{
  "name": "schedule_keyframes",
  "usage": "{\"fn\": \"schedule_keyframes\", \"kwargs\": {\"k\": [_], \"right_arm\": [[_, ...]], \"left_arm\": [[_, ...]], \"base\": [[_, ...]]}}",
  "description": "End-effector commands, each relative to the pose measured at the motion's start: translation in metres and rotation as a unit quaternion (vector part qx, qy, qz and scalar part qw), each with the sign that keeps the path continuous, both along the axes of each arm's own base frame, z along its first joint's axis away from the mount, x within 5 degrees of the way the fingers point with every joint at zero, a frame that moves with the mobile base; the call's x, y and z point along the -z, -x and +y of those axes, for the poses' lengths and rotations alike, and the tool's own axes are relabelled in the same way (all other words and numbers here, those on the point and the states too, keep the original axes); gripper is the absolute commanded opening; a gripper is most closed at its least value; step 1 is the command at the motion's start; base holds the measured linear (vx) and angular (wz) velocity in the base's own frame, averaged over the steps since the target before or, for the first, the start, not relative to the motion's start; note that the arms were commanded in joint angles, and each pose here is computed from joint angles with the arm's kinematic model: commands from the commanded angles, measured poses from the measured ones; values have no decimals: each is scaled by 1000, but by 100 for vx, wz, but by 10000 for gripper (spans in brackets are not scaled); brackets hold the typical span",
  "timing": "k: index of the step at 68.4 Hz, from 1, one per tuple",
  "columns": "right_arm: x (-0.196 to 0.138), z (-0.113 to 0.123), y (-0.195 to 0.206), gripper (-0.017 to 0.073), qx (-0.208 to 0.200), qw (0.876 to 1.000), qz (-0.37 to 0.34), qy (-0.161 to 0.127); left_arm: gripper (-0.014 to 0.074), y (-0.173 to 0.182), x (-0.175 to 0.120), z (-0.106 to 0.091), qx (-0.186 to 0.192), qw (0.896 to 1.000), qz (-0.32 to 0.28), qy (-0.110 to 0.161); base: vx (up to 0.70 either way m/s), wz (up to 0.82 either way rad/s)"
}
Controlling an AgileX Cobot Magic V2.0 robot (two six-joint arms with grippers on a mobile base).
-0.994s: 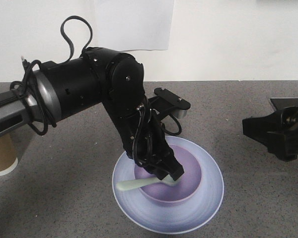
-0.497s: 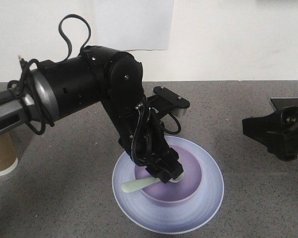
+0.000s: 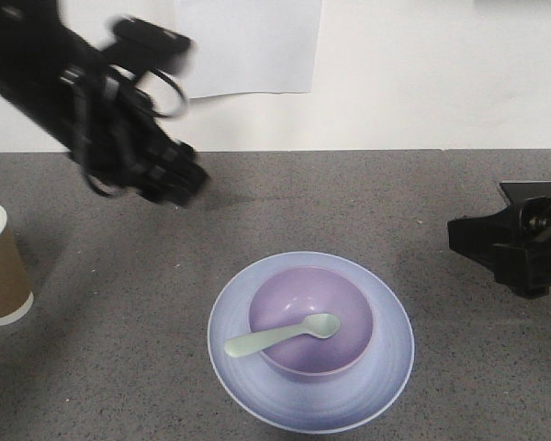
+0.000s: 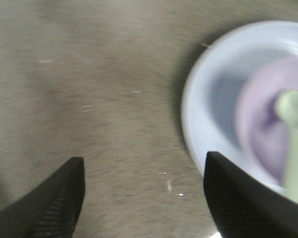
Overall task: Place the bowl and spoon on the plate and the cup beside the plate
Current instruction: 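Open the left gripper and lift it away from the spoon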
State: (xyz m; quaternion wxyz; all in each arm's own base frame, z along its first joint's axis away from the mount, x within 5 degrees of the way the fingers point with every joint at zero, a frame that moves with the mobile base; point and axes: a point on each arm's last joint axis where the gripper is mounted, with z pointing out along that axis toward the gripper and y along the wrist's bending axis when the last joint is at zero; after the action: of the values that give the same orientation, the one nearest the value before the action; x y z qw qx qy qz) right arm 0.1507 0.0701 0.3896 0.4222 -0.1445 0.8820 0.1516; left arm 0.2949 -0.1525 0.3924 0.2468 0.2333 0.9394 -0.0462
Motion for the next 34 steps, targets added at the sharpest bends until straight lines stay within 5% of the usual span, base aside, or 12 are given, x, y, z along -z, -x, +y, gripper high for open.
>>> {"fn": "schedule_keyframes", "kwargs": {"k": [1,22,34], "right_arm": [[-15,-1,-1,517,4,999,-47,-16],[-15,-1,-1,517,4,999,-47,-16],[-15,-1,-1,517,4,999,-47,-16]], "left_arm": [[496,11,-35,37,-56,997,-56,8],[496,22,-64,129,-217,970,-106,16],[496,24,-63,160,-271,957,-104,9]], "base": [[0,0],[0,0],[0,0]]}}
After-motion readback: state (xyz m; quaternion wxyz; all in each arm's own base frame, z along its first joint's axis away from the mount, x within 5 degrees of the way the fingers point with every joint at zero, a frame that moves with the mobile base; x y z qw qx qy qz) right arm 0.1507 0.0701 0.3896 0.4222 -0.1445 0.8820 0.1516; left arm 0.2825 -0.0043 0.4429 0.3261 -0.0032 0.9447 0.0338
